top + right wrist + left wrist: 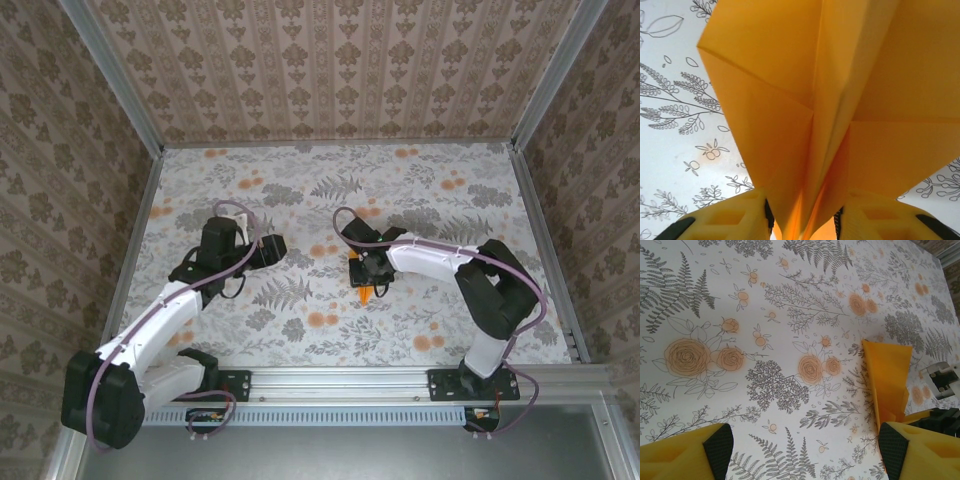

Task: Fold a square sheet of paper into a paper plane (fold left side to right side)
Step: Move the paper plane to the center of the table.

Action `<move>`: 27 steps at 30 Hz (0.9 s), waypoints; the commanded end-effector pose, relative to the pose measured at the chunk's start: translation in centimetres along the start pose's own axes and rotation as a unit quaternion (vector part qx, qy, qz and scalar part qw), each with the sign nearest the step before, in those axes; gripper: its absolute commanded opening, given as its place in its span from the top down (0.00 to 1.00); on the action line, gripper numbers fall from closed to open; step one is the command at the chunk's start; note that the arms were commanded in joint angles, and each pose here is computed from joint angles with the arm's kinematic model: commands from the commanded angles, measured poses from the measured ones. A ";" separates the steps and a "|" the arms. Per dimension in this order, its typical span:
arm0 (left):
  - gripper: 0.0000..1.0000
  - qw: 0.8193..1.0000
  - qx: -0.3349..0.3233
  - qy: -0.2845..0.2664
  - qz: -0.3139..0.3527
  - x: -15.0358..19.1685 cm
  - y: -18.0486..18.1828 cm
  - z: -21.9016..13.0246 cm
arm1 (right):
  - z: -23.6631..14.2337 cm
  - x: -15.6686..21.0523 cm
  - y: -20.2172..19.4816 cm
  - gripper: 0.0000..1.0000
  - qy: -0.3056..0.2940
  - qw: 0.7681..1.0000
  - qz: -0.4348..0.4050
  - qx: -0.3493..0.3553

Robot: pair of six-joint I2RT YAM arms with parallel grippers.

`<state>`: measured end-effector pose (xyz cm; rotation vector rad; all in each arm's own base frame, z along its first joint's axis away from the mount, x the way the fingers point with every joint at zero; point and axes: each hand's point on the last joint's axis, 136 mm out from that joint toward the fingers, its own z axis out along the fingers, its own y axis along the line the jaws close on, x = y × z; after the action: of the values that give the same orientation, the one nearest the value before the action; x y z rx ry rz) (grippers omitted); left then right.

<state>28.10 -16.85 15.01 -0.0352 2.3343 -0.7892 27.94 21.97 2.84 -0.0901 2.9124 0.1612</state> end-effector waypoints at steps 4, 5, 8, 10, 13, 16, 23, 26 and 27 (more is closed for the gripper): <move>0.20 1.000 -0.001 -0.001 0.011 -0.7 -0.2 -0.9 | 0.0 -1.6 -0.2 0.84 -0.008 1.000 -0.001 0.011; 0.20 1.000 -0.001 -0.003 0.013 -0.9 -0.3 -1.0 | -0.2 -1.8 -0.1 0.88 -0.010 1.000 -0.002 0.010; 0.20 1.000 0.001 -0.005 0.020 -1.5 -0.7 -1.4 | -1.3 -3.2 -0.4 0.95 -0.016 1.000 -0.003 0.011; 0.20 1.000 0.005 -0.006 0.029 -1.8 -1.0 -1.5 | -1.7 -4.5 -0.8 0.96 -0.017 1.000 0.003 0.008; 0.19 0.999 0.011 -0.013 0.044 -2.4 -1.5 -1.7 | -1.7 -6.4 -1.9 0.96 -0.012 1.000 0.007 0.015; 0.16 0.998 0.022 -0.018 0.057 -2.8 -2.0 -1.9 | -1.2 -8.4 -3.0 0.97 -0.001 1.000 0.016 0.023; 0.12 0.998 0.020 -0.019 0.062 -2.9 -2.0 -2.0 | 0.0 -11.8 -5.2 0.95 0.009 0.998 0.046 0.045; 0.11 0.998 0.016 -0.015 0.061 -2.8 -1.8 -1.9 | 0.8 -12.3 -5.5 0.95 0.018 0.997 0.048 0.050; 0.11 0.998 0.016 -0.013 0.062 -2.8 -1.8 -1.9 | 1.1 -12.4 -5.6 0.94 0.022 0.997 0.047 0.052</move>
<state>28.54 -16.73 17.25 0.0773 2.3092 -0.7633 41.03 17.65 4.62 0.0987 2.9092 0.0863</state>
